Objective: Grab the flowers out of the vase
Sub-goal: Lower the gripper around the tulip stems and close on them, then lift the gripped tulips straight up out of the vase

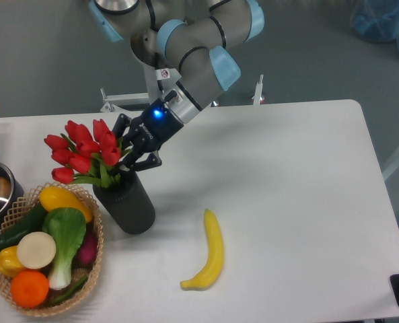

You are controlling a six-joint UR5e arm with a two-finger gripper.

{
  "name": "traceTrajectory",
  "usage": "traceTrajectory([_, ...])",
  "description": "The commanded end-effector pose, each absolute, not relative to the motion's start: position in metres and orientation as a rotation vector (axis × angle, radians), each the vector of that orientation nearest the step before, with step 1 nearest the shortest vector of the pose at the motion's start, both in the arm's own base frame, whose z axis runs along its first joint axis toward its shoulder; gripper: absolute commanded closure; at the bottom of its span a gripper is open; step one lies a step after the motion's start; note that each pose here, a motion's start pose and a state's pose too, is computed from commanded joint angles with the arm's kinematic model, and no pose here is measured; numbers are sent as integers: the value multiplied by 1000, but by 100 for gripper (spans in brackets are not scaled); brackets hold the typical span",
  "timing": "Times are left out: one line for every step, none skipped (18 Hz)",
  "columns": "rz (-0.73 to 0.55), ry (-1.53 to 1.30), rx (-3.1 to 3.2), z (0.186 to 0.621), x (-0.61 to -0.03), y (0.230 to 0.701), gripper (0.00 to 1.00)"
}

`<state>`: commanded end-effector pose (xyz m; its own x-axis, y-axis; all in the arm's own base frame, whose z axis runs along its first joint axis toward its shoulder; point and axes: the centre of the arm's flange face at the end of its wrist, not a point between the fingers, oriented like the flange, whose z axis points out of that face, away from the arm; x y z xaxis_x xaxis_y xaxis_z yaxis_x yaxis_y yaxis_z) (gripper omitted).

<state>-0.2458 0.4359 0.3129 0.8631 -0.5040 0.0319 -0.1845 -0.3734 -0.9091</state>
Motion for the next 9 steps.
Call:
traceTrajectory([-363,503,-1952,317,-248,436,100])
traceTrajectory([-359,502,-1948,320,-249,436,100])
traceTrajectory([-358,501,-1940,322,-250,436,100])
traceTrajectory([-357,500,-1930,326,-250,436,100])
traceTrajectory([-361,496,-1923,329,-249,437,100])
traceTrajectory([-362,488,-1923,332,-249,436,100])
traceTrajectory([-361,482,-1925,334,-249,435,100])
traceTrajectory([-356,477,-1923,338,-250,434,100])
traceTrajectory([-359,467,-1916,343,-249,433,100])
